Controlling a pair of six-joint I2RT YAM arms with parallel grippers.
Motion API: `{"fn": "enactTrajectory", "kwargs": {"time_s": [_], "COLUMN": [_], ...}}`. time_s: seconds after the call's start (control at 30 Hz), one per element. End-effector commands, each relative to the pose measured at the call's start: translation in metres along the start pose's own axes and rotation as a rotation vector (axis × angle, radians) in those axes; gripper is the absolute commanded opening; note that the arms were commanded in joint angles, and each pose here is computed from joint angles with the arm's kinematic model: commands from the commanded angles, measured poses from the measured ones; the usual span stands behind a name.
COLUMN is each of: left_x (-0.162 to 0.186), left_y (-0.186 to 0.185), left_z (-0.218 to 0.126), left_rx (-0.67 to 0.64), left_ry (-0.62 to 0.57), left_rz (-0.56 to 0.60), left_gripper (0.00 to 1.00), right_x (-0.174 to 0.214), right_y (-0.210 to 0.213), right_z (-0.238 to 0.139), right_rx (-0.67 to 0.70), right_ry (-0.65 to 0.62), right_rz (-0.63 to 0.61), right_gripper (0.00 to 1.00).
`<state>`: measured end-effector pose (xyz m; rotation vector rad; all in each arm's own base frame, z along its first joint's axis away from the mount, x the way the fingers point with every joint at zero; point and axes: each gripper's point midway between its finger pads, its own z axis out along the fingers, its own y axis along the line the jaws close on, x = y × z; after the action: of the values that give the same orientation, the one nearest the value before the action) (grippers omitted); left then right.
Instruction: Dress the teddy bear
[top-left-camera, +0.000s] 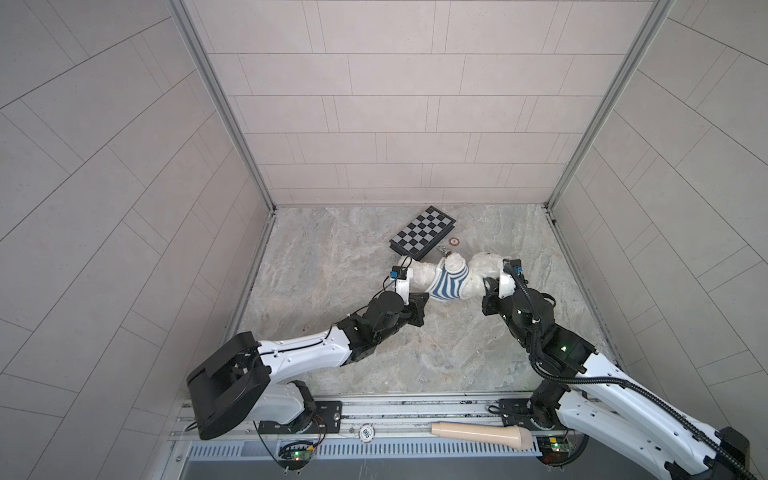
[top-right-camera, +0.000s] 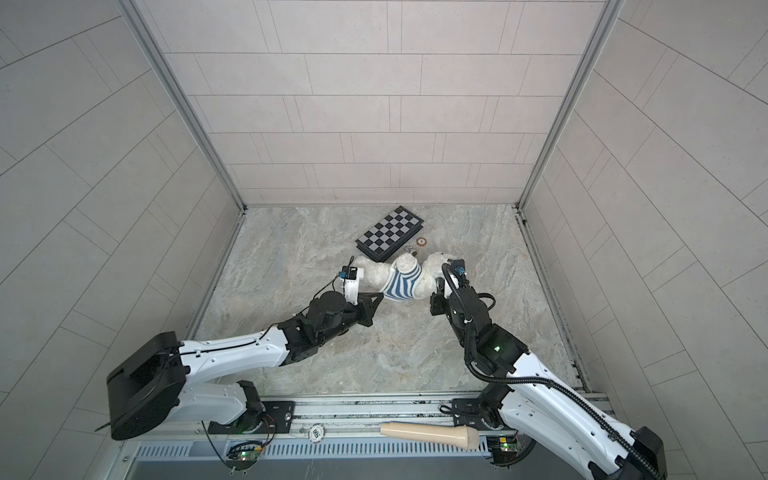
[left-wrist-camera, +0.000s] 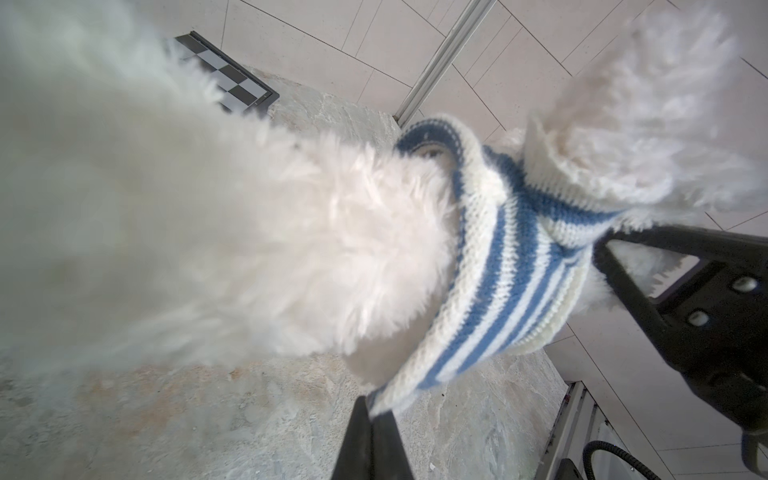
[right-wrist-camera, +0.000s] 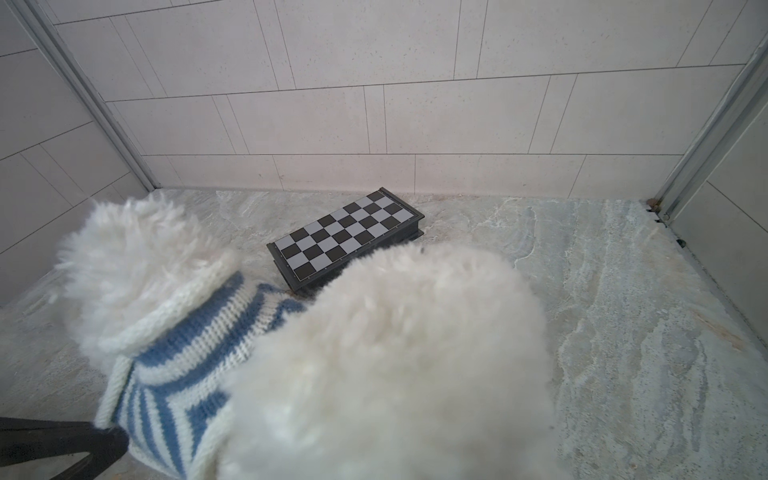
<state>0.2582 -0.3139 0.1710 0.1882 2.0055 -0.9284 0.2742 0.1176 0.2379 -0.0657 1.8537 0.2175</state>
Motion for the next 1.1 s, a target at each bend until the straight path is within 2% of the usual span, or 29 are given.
{"fn": "enactTrajectory", "kwargs": {"time_s": [0.0, 0.1, 0.23, 0.43, 0.5, 0.57, 0.67, 0.77, 0.93, 1.07], "left_x": [0.004, 0.008, 0.014, 0.012, 0.010, 0.010, 0.011, 0.012, 0.007, -0.013], "left_y": [0.031, 0.026, 0.009, -0.034, -0.047, -0.052, -0.050, -0.049, -0.051, -0.041], "left_z": [-0.007, -0.004, 0.006, 0.005, -0.001, -0.008, -0.020, -0.037, -0.068, -0.083], "left_rx": [-0.115, -0.086, -0.013, 0.206, 0.272, 0.302, 0.303, 0.314, 0.343, 0.262], "left_ry": [0.001, 0.017, 0.078, 0.091, 0.094, 0.103, 0.106, 0.111, 0.095, 0.054], "left_rz": [0.025, 0.024, 0.079, 0.113, 0.109, 0.108, 0.117, 0.133, 0.170, 0.164], "left_gripper": [0.00, 0.00, 0.00, 0.00, 0.05, 0.16, 0.35, 0.44, 0.46, 0.41], "right_x": [-0.030, -0.030, -0.032, -0.037, -0.037, -0.034, -0.034, -0.039, -0.052, -0.057], "right_y": [-0.009, -0.007, 0.003, 0.041, 0.055, 0.061, 0.065, 0.060, 0.061, 0.078], "right_z": [-0.010, -0.009, -0.007, -0.006, -0.008, -0.009, -0.012, -0.016, -0.021, -0.026], "right_rx": [0.040, 0.033, -0.022, -0.217, -0.292, -0.330, -0.356, -0.334, -0.362, -0.461], "right_ry": [-0.091, -0.097, -0.105, -0.116, -0.127, -0.130, -0.145, -0.176, -0.229, -0.253], "right_rz": [0.024, 0.031, 0.019, -0.082, -0.114, -0.153, -0.220, -0.260, -0.302, -0.349], "right_gripper": [0.00, 0.00, 0.00, 0.00, 0.00, 0.00, 0.00, 0.00, 0.00, 0.00]}}
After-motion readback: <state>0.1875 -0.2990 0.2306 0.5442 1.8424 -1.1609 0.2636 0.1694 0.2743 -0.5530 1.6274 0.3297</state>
